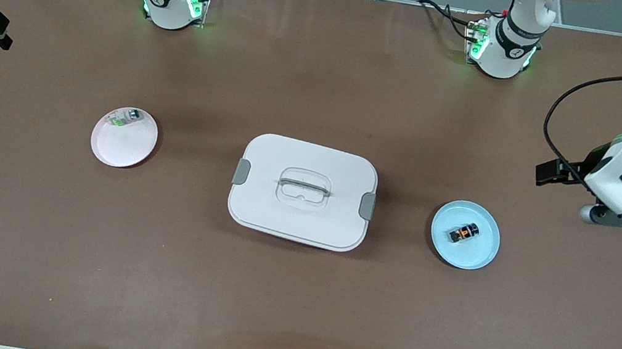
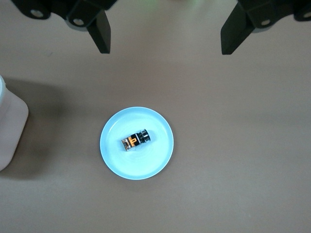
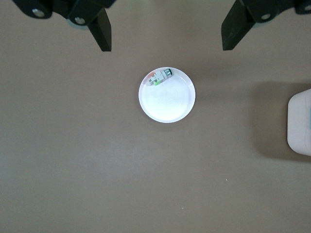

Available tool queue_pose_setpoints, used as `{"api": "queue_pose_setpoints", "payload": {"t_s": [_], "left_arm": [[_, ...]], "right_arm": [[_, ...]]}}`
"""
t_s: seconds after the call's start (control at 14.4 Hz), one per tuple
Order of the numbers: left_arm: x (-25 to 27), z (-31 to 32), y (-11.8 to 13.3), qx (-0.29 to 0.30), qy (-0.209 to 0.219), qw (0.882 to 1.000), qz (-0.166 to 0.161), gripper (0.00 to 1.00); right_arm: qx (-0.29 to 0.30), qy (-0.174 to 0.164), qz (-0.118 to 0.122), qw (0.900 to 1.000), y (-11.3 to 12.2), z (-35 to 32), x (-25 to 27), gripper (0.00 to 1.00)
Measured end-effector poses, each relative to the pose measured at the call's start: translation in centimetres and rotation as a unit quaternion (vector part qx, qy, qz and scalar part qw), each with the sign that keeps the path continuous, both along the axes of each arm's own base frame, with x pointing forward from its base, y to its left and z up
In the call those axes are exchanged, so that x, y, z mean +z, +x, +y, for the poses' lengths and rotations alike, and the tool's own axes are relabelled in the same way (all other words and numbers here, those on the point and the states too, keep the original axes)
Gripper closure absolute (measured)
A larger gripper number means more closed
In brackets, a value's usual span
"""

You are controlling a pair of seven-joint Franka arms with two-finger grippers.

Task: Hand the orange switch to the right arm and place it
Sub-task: 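Move the left gripper over the orange switch on the blue plate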

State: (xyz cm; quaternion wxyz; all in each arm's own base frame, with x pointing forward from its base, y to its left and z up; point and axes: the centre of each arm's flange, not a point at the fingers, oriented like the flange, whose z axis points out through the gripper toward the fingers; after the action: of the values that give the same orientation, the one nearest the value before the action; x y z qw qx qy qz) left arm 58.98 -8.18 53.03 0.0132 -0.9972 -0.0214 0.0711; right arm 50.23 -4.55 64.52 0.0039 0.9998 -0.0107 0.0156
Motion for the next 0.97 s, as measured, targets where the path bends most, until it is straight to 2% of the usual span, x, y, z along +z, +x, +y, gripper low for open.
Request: {"api": "queue_pose_setpoints", "payload": {"t_s": [0.35,0.69,0.97], "left_arm": [[-6.8,-0.6,1.3,0.056,0.003,0.998,-0.008,0.00],[-13.6,-1.8,0.5,0.109,0.002,0.993,-0.038,0.00],[-18.2,-2.4,0.4,0.160,0.002,0.986,-0.043,0.00]], "right_arm": [[0.000,0.000,0.000,1.000,0.0,0.0,0.0,0.00],[0.000,0.000,0.000,1.000,0.0,0.0,0.0,0.00],[0.000,0.000,0.000,1.000,0.0,0.0,0.0,0.00]]}}
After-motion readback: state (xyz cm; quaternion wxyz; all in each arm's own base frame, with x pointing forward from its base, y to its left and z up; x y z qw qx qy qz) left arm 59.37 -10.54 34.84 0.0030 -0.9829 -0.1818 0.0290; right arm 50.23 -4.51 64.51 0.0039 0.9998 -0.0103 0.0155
